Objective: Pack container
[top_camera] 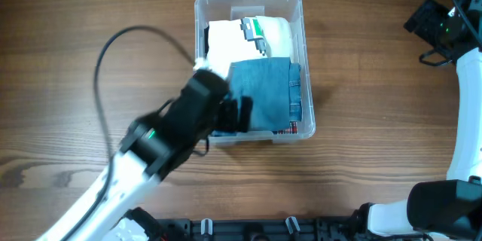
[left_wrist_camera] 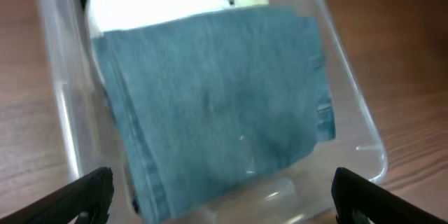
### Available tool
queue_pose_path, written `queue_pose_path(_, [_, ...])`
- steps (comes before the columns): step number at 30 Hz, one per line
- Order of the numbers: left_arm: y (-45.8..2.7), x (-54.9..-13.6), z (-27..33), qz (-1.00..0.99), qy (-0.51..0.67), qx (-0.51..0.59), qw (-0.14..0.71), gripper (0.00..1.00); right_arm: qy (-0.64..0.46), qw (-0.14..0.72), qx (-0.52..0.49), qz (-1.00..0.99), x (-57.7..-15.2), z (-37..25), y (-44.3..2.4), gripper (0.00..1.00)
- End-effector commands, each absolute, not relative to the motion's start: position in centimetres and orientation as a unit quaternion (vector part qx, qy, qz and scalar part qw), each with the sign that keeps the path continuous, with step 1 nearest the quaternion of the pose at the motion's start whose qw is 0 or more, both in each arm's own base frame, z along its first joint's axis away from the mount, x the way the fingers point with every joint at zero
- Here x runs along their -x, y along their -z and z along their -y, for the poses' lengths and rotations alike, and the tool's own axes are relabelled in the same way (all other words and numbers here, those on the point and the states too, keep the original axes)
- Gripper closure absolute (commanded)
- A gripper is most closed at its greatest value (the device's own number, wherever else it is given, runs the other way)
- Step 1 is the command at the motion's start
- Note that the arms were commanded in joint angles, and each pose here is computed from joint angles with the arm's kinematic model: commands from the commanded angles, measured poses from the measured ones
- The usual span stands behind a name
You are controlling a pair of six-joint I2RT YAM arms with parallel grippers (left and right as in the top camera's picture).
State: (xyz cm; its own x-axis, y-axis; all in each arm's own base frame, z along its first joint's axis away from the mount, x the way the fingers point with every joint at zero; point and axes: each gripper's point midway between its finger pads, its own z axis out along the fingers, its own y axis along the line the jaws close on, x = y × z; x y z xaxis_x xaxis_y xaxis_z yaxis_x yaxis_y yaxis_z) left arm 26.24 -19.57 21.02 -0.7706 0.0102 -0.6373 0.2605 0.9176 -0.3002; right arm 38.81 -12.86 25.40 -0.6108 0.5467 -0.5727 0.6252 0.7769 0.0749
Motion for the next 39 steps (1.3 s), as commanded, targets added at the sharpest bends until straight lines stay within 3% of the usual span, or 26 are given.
queue_pose_path(1, [-19.9, -25.2, 17.3, -0.905, 0.23, -0.059, 0.354, 0.0, 0.079, 0.29, -0.329, -0.895, -38.8, 13.4, -24.9, 0.0])
queue_pose_path(8, [-17.9, -25.4, 12.3, -0.855, 0.28, 0.007, 0.437, 0.0, 0.079, 0.29, -0.329, -0.895, -38.8, 13.4, -24.9, 0.0])
queue_pose_path(15, [-19.0, -25.1, 8.3, -0.777, 0.282, 0.041, 0.561, 0.0, 0.079, 0.29, -0.329, -0.895, -38.8, 13.4, -24.9, 0.0])
queue_pose_path(21, [-22.1, -24.2, 7.3, -0.719, 0.237, -0.035, 0.652, 0.0, 0.079, 0.29, -0.329, -0.895, -38.8, 13.4, -24.9, 0.0])
queue_pose_path(39, [-23.9, -23.6, 5.4, -0.687, 0.189, -0.037, 0.701, 0.0, 0.079, 0.29, -0.329, -0.895, -38.8, 13.4, -24.9, 0.0])
